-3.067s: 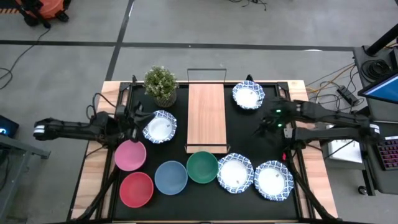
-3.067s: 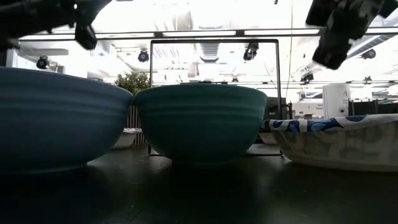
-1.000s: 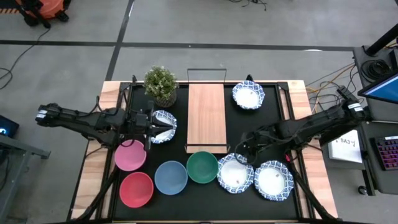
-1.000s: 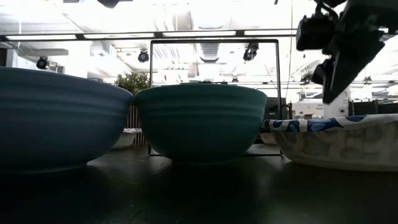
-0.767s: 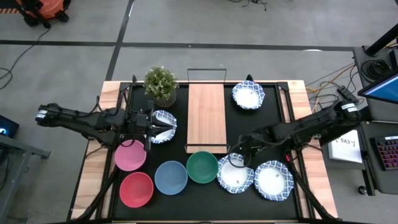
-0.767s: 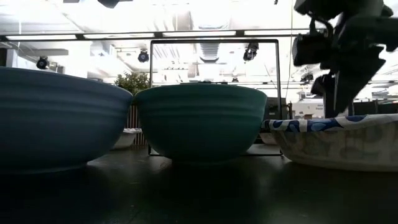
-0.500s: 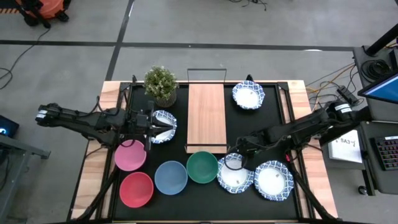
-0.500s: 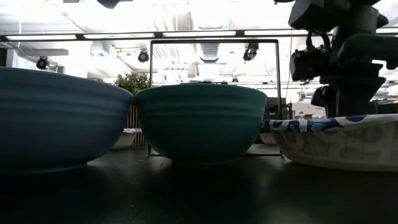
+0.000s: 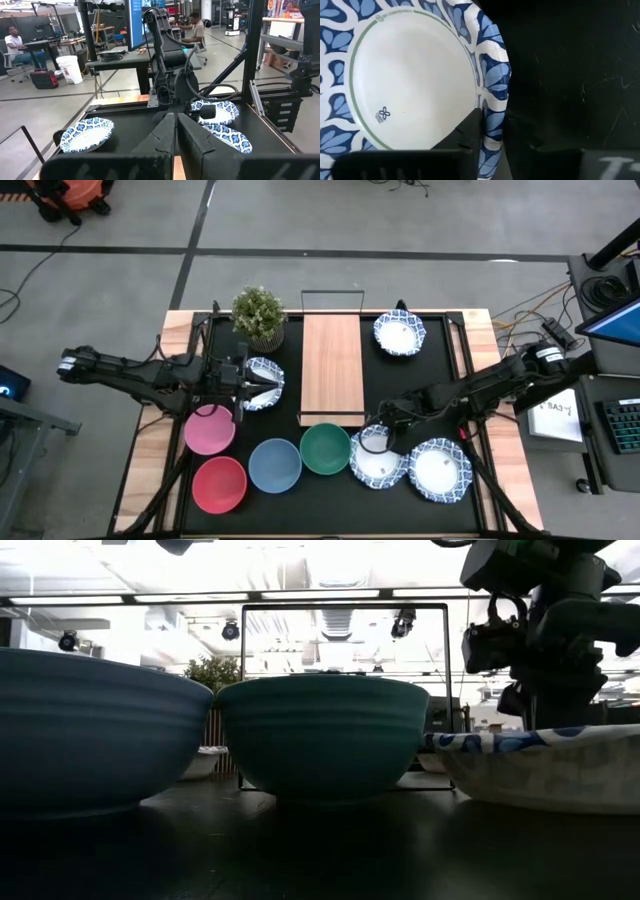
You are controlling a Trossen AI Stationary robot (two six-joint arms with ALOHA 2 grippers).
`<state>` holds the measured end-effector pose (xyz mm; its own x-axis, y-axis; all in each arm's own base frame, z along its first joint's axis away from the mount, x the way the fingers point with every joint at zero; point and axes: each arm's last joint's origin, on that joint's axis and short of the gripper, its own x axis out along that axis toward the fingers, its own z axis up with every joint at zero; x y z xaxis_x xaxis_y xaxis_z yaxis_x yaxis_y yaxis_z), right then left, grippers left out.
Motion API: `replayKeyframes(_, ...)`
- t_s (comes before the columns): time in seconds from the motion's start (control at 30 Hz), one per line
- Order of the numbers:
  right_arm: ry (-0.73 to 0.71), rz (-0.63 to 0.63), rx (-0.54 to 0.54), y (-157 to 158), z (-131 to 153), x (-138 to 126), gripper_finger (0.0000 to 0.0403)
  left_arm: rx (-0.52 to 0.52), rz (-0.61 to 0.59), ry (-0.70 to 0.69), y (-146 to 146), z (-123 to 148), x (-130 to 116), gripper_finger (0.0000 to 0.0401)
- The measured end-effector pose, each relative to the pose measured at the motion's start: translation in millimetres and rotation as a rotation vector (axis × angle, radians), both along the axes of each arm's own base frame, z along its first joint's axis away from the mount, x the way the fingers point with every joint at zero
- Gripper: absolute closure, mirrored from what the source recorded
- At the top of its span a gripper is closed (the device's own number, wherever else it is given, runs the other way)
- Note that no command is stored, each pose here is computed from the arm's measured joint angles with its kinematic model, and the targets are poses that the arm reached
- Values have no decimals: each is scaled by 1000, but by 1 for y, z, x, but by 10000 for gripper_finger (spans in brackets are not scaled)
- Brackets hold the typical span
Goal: Place and stack bowls onto a shelf
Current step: Put the white paper bowl on the shelf
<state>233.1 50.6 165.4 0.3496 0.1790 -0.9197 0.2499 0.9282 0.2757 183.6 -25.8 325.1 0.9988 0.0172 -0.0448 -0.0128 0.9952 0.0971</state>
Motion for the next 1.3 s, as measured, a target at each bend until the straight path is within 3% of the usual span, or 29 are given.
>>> replayKeyframes(0.3,-31,15,28,-1,13,-7,389,0,0,1,0,0,0,401)
replayKeyframes(0.5,-44,23,59,-3,32,-17,393,1,0,0,0,0,0,401)
replayKeyframes(0.7,-43,34,137,-8,70,-31,394,7,-1,-3,0,0,0,401)
replayKeyframes(0.83,-166,58,239,-12,106,-35,394,7,-1,-4,0,0,0,401)
replayKeyframes(0.97,-337,63,266,-19,148,-37,394,34,-2,-4,0,0,0,401)
replayKeyframes(1.03,-415,27,245,-25,167,-35,394,56,3,-8,0,1,0,401)
replayKeyframes(1.13,-510,-128,138,-40,193,-28,394,95,43,-16,1,2,0,401)
replayKeyframes(1.3,-557,-290,56,-76,216,-7,394,135,166,-16,5,3,-2,401)
